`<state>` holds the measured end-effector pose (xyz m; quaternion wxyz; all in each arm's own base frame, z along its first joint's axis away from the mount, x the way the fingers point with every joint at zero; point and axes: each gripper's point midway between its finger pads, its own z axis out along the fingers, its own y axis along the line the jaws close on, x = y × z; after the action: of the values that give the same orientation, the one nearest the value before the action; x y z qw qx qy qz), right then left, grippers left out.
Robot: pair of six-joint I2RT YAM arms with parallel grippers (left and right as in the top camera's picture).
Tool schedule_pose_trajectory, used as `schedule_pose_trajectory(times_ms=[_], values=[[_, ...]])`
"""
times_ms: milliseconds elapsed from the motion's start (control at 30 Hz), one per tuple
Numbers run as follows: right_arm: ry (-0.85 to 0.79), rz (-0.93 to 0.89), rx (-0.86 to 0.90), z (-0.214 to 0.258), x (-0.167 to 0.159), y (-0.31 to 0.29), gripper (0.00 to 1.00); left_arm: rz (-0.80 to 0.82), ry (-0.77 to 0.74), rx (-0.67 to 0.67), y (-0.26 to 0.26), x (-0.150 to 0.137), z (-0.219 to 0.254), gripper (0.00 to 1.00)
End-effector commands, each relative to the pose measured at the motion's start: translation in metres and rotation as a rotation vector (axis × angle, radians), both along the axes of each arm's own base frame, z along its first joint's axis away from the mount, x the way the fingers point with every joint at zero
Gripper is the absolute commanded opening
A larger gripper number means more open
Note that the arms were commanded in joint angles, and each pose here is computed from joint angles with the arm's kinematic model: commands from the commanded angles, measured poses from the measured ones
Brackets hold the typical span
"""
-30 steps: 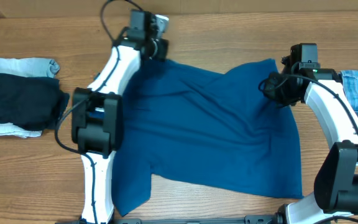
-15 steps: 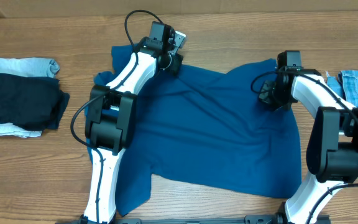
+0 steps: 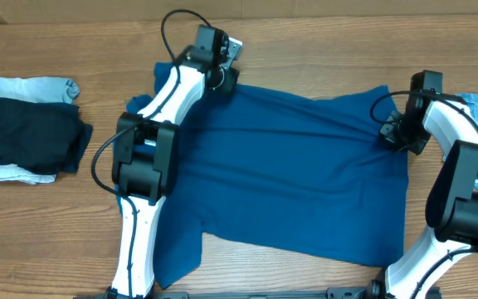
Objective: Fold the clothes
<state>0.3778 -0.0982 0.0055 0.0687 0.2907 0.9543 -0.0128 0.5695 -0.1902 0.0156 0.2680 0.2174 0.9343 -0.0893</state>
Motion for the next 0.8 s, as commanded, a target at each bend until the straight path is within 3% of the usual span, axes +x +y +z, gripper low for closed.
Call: schedule_pose_trajectory(times_ms=[0,100,200,333,400,600,700,767], values=[[-0.108,0.08,0.033,0.037,0.034,0.003,0.21,-0.043,-0.091,-0.053,-0.011,0.025,0.066,0.04],[-0.226,0.134,0.086,0.087,0.057,0.014,0.33,-0.192,-0.066,-0.079,-0.046,0.002,0.089,0.08],[-0.268,0.147,0.113,0.11,0.062,0.02,0.34,-0.325,0.042,-0.007,-0.069,-0.039,0.067,0.04],[-0.24,0.171,0.186,0.109,0.054,0.039,0.32,-0.363,0.11,0.073,-0.07,-0.059,0.023,0.04],[-0.219,0.207,0.195,0.106,0.052,0.056,0.28,-0.361,0.11,0.074,-0.068,-0.06,0.006,0.04],[-0.175,0.278,0.179,0.078,0.061,0.103,0.27,-0.323,0.09,0.123,-0.057,-0.058,-0.025,0.04],[-0.094,0.233,0.202,0.047,0.057,0.104,0.23,-0.206,0.015,0.179,-0.038,-0.034,-0.029,0.04],[-0.013,0.225,0.216,0.028,0.044,0.105,0.21,-0.113,-0.034,0.14,-0.025,-0.014,-0.022,0.04]])
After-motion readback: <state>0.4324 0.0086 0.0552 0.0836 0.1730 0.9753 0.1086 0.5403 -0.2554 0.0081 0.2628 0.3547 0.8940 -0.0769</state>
